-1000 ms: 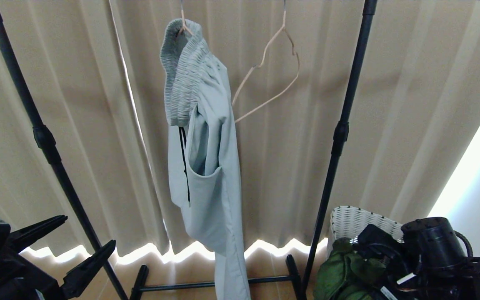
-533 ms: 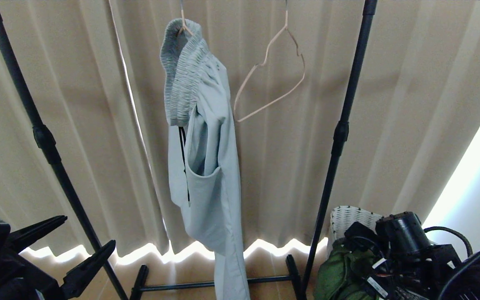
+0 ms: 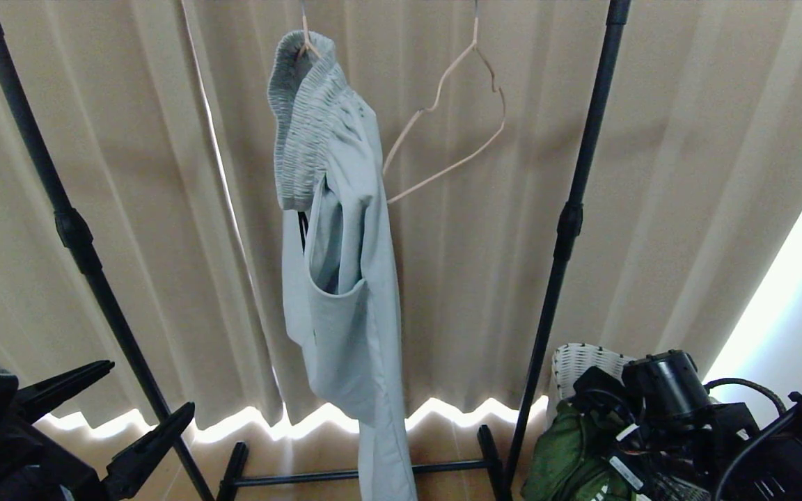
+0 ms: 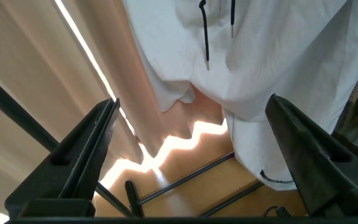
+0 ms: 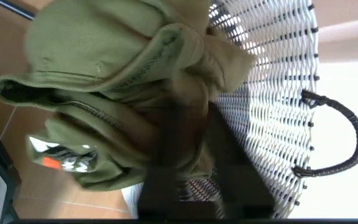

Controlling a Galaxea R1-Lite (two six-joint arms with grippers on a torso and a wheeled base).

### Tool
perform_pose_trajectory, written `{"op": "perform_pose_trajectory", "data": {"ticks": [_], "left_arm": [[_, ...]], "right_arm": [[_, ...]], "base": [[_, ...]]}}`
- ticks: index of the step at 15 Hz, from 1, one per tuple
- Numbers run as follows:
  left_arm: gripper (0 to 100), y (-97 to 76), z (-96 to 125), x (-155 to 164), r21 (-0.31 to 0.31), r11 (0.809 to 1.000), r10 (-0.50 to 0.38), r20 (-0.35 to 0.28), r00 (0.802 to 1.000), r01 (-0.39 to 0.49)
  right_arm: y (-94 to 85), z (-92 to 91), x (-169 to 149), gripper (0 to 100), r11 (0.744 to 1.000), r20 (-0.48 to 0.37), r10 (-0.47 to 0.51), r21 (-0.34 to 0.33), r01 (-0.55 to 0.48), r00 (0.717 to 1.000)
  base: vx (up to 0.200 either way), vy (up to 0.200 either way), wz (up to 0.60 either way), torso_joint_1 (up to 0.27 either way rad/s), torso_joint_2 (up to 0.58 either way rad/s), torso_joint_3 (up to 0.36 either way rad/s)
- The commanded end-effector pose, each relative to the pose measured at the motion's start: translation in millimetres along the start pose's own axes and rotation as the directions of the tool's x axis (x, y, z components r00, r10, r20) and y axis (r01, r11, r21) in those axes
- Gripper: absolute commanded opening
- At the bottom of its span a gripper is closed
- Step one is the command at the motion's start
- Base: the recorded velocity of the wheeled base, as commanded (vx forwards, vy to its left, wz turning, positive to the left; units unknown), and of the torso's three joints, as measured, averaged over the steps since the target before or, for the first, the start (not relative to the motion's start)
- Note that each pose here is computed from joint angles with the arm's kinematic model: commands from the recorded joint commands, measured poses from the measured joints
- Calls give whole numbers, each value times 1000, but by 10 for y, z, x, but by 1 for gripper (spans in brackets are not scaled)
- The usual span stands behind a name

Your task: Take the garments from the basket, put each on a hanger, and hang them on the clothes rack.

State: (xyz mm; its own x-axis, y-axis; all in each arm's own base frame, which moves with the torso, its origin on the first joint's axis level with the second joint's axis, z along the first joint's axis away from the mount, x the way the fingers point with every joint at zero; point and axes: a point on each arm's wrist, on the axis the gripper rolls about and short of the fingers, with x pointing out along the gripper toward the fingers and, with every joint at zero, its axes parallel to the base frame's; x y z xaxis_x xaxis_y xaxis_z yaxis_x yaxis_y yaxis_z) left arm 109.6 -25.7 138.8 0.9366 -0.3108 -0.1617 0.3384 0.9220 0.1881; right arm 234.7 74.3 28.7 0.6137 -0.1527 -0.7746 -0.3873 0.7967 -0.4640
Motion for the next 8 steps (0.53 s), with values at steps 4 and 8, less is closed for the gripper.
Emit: {"op": "perform_pose_trajectory", "data": {"ticks": [4, 8], "left_arm": [[100, -11, -14, -5, 2, 1000, -7, -4, 1000, 7], [100, -27, -25, -6, 3, 1000, -20, -8, 1000, 20]], "right_arm": [[-23, 60, -54, 0, 1000, 70, -18, 22, 17, 997], [-133, 152, -249, 0, 997, 183, -55, 71, 43, 982]], "base": [[0, 0, 0, 0, 0, 0], [0, 0, 0, 0, 0, 0]]}}
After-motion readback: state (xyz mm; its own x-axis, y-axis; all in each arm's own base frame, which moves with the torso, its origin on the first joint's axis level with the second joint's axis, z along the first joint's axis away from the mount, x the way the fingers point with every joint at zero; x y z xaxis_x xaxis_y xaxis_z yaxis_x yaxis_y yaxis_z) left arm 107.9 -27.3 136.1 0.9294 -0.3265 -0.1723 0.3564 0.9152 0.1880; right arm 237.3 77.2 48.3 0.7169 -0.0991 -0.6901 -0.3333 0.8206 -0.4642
